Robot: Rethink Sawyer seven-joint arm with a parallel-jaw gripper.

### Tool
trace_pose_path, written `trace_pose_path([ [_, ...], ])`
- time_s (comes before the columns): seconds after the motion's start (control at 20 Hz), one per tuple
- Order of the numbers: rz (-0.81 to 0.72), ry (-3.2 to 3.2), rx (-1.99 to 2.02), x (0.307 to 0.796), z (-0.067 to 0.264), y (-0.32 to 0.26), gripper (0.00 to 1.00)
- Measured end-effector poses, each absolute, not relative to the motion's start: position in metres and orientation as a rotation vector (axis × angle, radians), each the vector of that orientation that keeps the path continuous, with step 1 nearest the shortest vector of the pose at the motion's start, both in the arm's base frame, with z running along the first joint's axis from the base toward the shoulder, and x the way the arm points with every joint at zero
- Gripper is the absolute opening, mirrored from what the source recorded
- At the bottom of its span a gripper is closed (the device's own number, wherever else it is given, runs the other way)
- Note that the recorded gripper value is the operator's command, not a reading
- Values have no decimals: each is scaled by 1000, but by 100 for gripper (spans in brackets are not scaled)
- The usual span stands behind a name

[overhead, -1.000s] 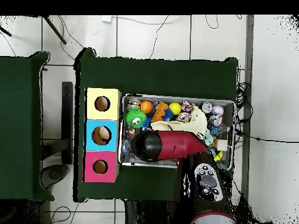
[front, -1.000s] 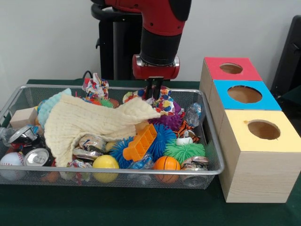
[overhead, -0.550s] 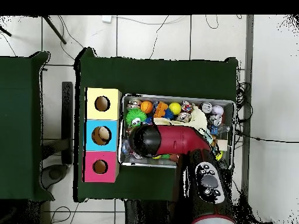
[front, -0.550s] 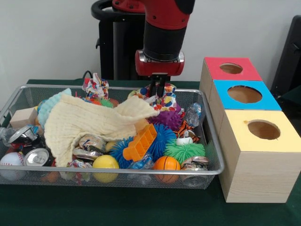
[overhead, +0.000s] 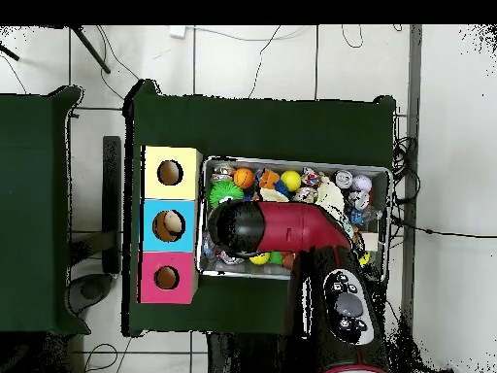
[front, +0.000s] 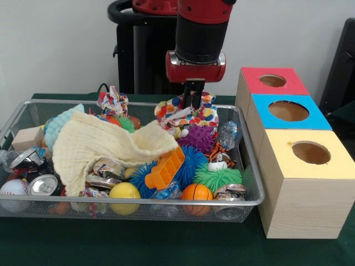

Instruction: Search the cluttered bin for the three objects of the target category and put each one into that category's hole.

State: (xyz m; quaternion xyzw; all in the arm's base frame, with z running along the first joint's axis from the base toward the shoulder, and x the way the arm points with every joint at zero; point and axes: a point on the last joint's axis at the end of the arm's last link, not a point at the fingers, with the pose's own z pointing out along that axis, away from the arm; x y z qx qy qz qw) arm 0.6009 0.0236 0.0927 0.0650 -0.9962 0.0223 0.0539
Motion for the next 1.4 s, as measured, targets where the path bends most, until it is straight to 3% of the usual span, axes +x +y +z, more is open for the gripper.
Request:
trace_pose_path([
  [1.4,57,-3060,191,645,131,45,0],
])
